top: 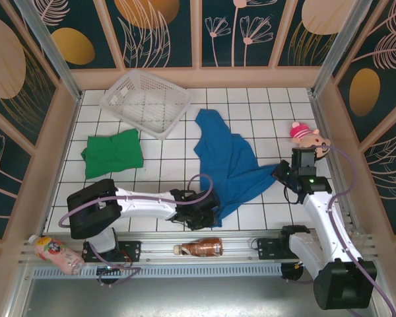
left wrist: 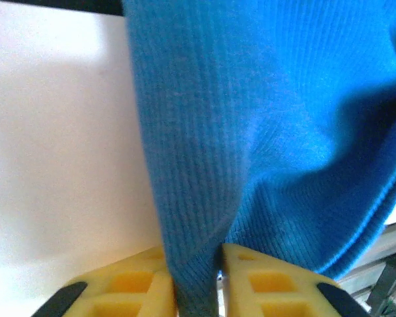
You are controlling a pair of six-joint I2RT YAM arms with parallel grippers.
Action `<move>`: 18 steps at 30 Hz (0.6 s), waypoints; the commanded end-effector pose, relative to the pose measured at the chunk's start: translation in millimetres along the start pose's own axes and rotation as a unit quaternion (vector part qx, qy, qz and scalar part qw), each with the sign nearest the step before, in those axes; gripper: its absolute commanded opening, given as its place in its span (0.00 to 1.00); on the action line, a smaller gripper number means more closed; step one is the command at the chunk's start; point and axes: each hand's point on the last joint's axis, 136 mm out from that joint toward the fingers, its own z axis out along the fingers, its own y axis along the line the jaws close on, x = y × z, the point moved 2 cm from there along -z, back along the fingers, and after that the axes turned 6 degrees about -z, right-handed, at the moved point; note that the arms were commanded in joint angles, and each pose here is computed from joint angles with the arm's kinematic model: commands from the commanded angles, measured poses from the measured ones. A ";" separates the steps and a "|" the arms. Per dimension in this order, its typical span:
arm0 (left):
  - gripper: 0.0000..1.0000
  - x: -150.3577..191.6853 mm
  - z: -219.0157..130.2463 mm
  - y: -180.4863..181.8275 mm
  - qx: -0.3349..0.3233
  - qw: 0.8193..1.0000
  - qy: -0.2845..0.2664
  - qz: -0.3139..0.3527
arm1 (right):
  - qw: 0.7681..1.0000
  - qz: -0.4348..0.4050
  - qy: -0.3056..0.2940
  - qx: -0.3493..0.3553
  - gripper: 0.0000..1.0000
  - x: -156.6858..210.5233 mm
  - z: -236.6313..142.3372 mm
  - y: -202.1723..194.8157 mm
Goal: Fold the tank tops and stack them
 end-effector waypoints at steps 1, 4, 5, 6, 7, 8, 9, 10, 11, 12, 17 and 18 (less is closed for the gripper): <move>0.10 -8.9 -15.1 -3.2 -0.009 0.999 -0.031 0.001 | 1.000 -0.006 -0.008 -0.013 0.00 -1.4 -1.2 2.7; 0.04 -28.4 -40.9 -5.9 -0.022 0.997 -0.068 0.007 | 0.998 -0.010 -0.049 -0.048 0.00 -18.5 -12.1 16.7; 0.03 -36.4 -53.6 -13.7 -0.022 0.996 -0.080 0.012 | 0.996 -0.015 -0.065 -0.055 0.00 -26.5 -17.0 21.1; 0.03 -46.5 -67.8 -18.3 -0.030 0.995 -0.098 0.019 | 0.994 -0.020 -0.086 -0.061 0.00 -38.6 -24.8 26.6; 0.02 -57.5 -83.9 -21.4 -0.043 0.992 -0.117 0.029 | 0.991 -0.028 -0.109 -0.068 0.00 -51.9 -34.0 33.4; 0.02 -68.3 -98.0 -23.1 -0.056 0.989 -0.135 0.034 | 0.987 -0.033 -0.135 -0.075 0.00 -65.6 -44.9 40.1; 0.02 -80.7 -116.3 -27.6 -0.066 0.984 -0.157 0.044 | 0.982 -0.038 -0.163 -0.082 0.00 -80.0 -57.1 47.1; 0.02 -94.7 -136.9 -30.4 -0.079 0.979 -0.182 0.051 | 0.976 -0.043 -0.194 -0.091 0.00 -95.6 -72.0 54.9; 0.02 -106.2 -154.3 -31.5 -0.092 0.973 -0.202 0.057 | 0.970 -0.048 -0.219 -0.098 0.00 -107.5 -85.0 61.1; 0.02 -119.8 -175.6 -37.2 -0.100 0.967 -0.226 0.066 | 0.961 -0.053 -0.249 -0.106 0.00 -120.8 -101.7 67.9; 0.02 -176.0 -290.9 -66.0 -0.108 0.925 -0.351 0.093 | 0.907 -0.091 -0.388 -0.138 0.00 -174.3 -188.8 98.3; 0.02 -184.8 -315.3 -71.7 -0.106 0.915 -0.377 0.095 | 0.893 -0.096 -0.418 -0.139 0.00 -184.4 -207.9 102.6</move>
